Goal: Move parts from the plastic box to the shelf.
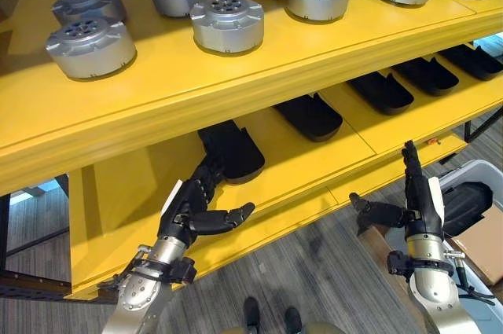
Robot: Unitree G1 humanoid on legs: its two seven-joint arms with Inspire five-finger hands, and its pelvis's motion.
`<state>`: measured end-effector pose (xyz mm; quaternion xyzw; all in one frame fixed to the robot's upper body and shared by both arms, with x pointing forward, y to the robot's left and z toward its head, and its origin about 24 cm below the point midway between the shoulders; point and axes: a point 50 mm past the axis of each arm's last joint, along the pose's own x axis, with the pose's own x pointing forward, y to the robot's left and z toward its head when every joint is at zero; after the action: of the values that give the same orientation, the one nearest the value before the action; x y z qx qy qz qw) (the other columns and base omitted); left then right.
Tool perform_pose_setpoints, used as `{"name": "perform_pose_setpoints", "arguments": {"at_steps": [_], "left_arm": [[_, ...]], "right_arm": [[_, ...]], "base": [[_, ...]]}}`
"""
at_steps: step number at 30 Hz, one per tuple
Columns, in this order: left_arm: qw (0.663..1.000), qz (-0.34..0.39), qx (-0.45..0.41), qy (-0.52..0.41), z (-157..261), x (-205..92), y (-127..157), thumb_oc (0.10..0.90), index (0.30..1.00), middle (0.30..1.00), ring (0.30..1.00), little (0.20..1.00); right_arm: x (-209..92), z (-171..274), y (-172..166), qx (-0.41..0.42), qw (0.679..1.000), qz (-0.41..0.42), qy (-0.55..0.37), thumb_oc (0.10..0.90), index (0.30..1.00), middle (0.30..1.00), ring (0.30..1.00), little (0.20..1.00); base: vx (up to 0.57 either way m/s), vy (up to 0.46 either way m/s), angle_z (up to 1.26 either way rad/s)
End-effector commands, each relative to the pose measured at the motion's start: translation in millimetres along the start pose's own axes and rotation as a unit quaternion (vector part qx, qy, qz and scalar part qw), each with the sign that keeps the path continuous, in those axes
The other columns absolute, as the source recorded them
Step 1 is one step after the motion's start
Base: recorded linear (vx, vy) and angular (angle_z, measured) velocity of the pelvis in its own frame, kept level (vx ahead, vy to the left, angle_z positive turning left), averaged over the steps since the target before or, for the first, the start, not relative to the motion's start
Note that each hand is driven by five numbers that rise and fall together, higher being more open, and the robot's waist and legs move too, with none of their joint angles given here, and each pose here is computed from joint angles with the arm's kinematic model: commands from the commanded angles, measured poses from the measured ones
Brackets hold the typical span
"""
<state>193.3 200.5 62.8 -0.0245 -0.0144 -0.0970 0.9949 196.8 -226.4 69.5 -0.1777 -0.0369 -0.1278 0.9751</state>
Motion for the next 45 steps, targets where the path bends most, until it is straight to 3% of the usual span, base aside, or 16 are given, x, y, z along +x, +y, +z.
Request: {"name": "perform_pose_setpoints", "arguments": {"at_steps": [1, 14, 20, 29, 34, 40, 45], "left_arm": [[0.995, -0.026, 0.002, -0.101, 36.2, 6.1, -0.8, 0.900, 1.000, 1.000, 1.000, 1.000], [0.993, -0.068, -0.020, -0.093, 35.4, 12.8, -11.2, 0.900, 1.000, 1.000, 1.000, 1.000], [0.995, -0.029, -0.019, -0.094, 31.2, -3.0, -2.0, 0.900, 1.000, 1.000, 1.000, 1.000], [0.985, -0.047, -0.013, -0.163, 65.1, 6.8, 10.4, 0.900, 1.000, 1.000, 1.000, 1.000], [0.975, 0.003, -0.050, -0.214, 74.8, -3.3, 12.1, 0.900, 1.000, 1.000, 1.000, 1.000], [0.971, 0.031, -0.059, -0.231, 64.4, -7.5, 11.7, 0.900, 1.000, 1.000, 1.000, 1.000], [0.971, 0.024, -0.062, -0.229, 63.4, 2.1, 12.8, 0.900, 1.000, 1.000, 1.000, 1.000]], "right_arm": [[13.7, 22.7, -10.1, 0.011, 0.997, -0.009, -0.072, 0.900, 1.000, 1.000, 1.000, 1.000], [14.8, 25.6, -17.1, 0.030, 0.996, -0.012, -0.083, 0.900, 1.000, 1.000, 1.000, 1.000], [9.2, 33.7, -9.0, 0.069, 0.989, 0.032, -0.123, 0.900, 1.000, 1.000, 1.000, 1.000], [23.1, 76.4, 8.4, 0.117, 0.966, 0.016, -0.231, 0.900, 1.000, 1.000, 1.000, 1.000], [27.8, 83.4, 10.1, 0.096, 0.966, 0.035, -0.238, 0.900, 1.000, 1.000, 1.000, 1.000], [53.9, 68.4, 5.2, 0.063, 0.976, 0.009, -0.207, 0.900, 1.000, 1.000, 1.000, 1.000], [32.3, 50.3, -7.3, 0.039, 0.984, -0.008, -0.173, 0.900, 1.000, 1.000, 1.000, 1.000]], "base": [[-0.04, 0.080, -0.19], [-0.09, 0.112, -0.22], [-0.20, -0.034, -0.72], [-0.38, -0.478, -0.31], [-0.30, -0.448, -0.59], [-0.28, -0.339, -0.89], [-0.09, -0.171, -0.49]]}}
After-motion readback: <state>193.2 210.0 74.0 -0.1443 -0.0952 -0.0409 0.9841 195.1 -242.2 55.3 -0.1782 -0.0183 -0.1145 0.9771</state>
